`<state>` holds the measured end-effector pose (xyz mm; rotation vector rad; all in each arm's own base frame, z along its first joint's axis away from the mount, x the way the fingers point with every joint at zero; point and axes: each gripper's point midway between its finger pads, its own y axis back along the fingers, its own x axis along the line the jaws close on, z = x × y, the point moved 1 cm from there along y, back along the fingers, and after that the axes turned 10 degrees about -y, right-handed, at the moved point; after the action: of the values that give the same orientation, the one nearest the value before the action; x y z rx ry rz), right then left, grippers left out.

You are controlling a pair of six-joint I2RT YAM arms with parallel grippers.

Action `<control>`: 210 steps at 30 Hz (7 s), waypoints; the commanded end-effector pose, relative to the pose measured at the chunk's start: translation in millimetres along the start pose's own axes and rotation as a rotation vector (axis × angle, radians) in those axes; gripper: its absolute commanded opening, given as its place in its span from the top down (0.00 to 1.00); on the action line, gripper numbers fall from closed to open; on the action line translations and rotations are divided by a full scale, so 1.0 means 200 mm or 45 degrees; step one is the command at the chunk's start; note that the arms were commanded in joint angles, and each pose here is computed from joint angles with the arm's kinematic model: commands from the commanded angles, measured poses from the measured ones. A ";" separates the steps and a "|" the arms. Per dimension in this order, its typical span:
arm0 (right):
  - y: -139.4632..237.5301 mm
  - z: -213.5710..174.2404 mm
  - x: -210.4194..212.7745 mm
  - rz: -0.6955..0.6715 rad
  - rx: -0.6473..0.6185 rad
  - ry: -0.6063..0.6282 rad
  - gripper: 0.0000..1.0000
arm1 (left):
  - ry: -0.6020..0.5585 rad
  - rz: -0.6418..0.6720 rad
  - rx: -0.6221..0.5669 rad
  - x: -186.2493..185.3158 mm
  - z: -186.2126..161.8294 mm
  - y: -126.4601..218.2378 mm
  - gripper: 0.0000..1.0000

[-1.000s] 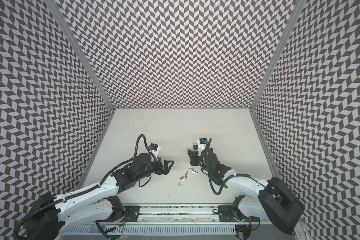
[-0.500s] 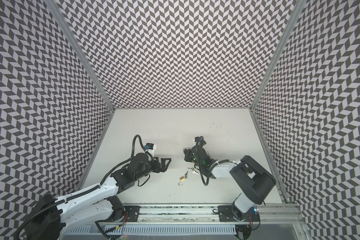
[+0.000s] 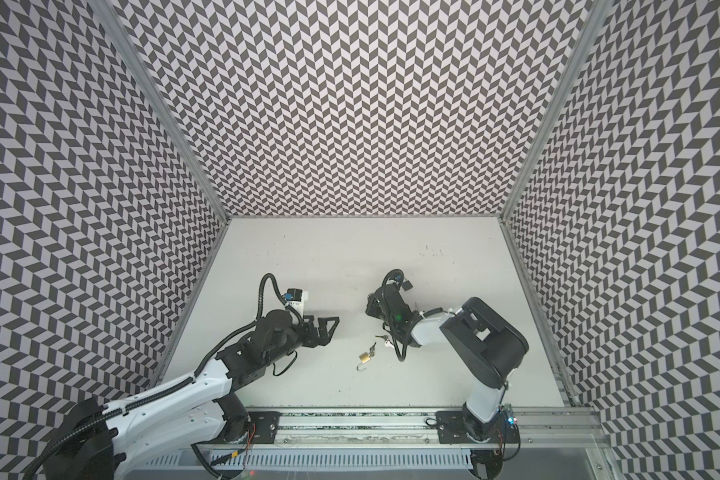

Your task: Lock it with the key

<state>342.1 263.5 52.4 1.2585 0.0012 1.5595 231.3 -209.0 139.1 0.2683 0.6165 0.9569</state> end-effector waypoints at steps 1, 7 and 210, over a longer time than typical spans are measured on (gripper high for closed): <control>-0.03 0.04 0.02 0.020 -0.042 -0.056 0.98 | 0.021 0.022 -0.025 0.02 0.01 0.01 0.00; -0.05 0.02 -0.02 -0.002 -0.027 -0.051 0.92 | 0.025 0.020 -0.027 0.02 0.02 0.01 0.00; 0.67 -0.46 0.36 1.019 0.367 2.201 0.86 | 0.209 -0.745 0.109 -0.42 -0.21 0.04 0.83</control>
<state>193.5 306.2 122.8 -0.3117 1.0176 2.9210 162.4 -270.2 123.6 0.1141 0.8565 0.4114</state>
